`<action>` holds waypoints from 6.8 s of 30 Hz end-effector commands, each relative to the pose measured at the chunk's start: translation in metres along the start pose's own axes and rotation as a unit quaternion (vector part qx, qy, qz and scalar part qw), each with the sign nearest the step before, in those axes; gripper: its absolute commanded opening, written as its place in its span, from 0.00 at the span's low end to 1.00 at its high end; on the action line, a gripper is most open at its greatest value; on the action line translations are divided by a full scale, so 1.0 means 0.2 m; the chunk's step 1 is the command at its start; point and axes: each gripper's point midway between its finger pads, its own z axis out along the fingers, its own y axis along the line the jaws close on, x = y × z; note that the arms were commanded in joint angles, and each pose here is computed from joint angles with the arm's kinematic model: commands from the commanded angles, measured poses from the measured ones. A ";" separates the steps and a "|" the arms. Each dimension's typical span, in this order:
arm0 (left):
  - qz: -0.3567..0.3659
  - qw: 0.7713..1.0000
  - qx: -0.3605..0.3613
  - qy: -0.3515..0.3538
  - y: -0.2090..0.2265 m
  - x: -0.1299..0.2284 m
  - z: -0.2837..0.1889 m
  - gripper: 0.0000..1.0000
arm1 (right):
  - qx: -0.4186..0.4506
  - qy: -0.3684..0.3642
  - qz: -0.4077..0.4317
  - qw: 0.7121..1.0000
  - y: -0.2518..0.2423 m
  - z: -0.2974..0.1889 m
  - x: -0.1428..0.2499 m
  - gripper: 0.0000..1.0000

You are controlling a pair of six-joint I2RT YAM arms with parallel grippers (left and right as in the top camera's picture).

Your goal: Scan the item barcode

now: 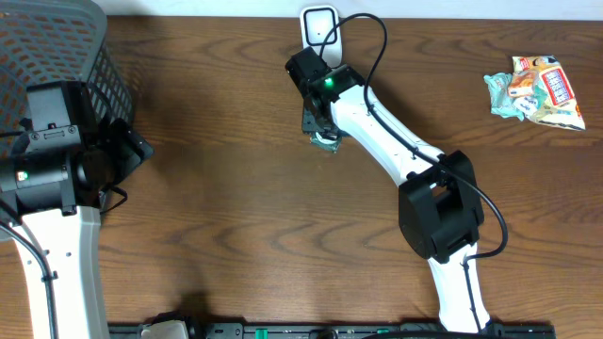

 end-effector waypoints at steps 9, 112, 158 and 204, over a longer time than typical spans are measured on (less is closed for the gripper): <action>-0.006 1.000 -0.002 -0.002 0.01 -0.01 0.00 0.98 | -0.052 0.002 -0.033 0.998 0.06 -0.07 -0.02 0.84; -0.006 1.000 -0.002 -0.002 0.01 -0.01 0.00 0.97 | -0.060 0.097 0.029 0.993 -0.20 -0.03 0.07 0.01; -0.006 1.000 -0.002 -0.002 0.01 -0.01 0.00 0.98 | -0.086 0.175 -0.046 0.980 -0.41 -0.02 0.16 0.01; -0.006 1.000 -0.002 -0.002 0.01 -0.01 0.00 0.98 | 0.105 0.129 0.081 0.983 -0.70 0.19 0.08 0.01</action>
